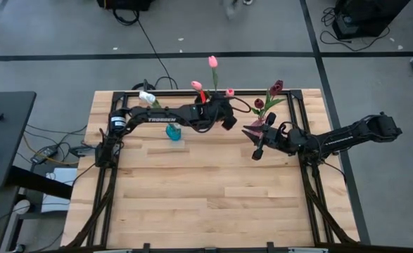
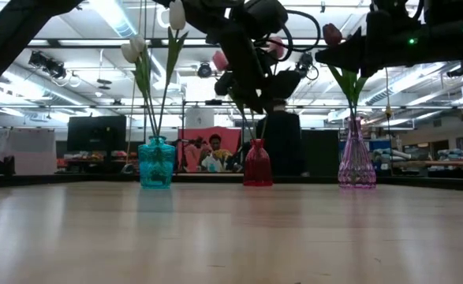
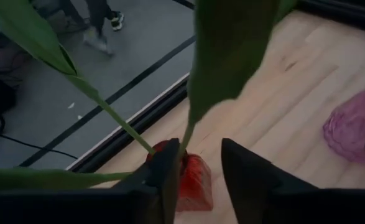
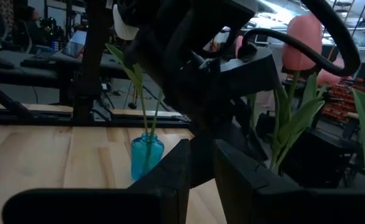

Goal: Sort flowers into vase by color
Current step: Put the pink flower into the red vase, then return to Home Position

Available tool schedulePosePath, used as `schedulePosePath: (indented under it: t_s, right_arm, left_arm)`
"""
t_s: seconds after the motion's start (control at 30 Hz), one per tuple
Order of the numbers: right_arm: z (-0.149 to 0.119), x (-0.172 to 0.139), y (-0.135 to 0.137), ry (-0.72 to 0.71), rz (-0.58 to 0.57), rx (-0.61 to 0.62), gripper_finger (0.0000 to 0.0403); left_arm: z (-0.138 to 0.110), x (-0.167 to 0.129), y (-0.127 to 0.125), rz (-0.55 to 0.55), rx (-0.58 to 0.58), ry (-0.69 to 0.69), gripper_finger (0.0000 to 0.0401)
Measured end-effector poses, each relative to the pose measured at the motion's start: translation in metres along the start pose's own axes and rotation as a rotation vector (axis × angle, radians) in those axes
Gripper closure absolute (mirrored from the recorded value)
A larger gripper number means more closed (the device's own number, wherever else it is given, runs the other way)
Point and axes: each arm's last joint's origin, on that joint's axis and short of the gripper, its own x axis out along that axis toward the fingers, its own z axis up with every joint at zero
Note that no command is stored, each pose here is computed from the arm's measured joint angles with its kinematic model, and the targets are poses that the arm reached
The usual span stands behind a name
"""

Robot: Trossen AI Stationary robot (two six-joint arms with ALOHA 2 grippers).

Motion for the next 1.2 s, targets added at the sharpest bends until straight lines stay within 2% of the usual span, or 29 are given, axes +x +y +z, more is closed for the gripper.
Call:
schedulePosePath:
  t_s: [0.13, 0.3, 0.63, 0.8, 0.93, 1.07, 1.2]
  right_arm:
    - [-0.001, 0.000, 0.000, 0.016, -0.017, -0.033, 0.0322]
    - [0.000, -0.002, -0.004, 0.036, -0.109, -0.057, 0.0322]
    - [0.008, -0.014, -0.011, 0.033, -0.082, -0.052, 0.0322]
    - [0.011, -0.019, -0.014, 0.031, -0.082, -0.047, 0.0322]
    - [0.012, -0.022, -0.015, 0.033, -0.081, -0.048, 0.0322]
    - [0.015, -0.024, -0.018, 0.012, -0.083, -0.025, 0.0322]
    - [0.017, -0.027, -0.018, -0.003, -0.052, -0.014, 0.0322]
  left_arm:
    - [-0.001, -0.005, 0.000, 0.008, 0.046, 0.045, 0.0258]
    - [0.014, -0.029, 0.000, 0.075, 0.083, 0.055, 0.0258]
    - [0.024, -0.072, -0.018, 0.094, 0.224, 0.018, 0.0259]
    - [0.034, -0.110, -0.018, 0.077, 0.258, 0.011, 0.0260]
    - [0.049, -0.155, -0.013, 0.035, 0.272, -0.078, 0.0260]
    - [0.049, -0.188, -0.012, -0.019, 0.353, -0.116, 0.0260]
    - [0.050, -0.216, 0.001, -0.046, 0.362, -0.133, 0.0264]
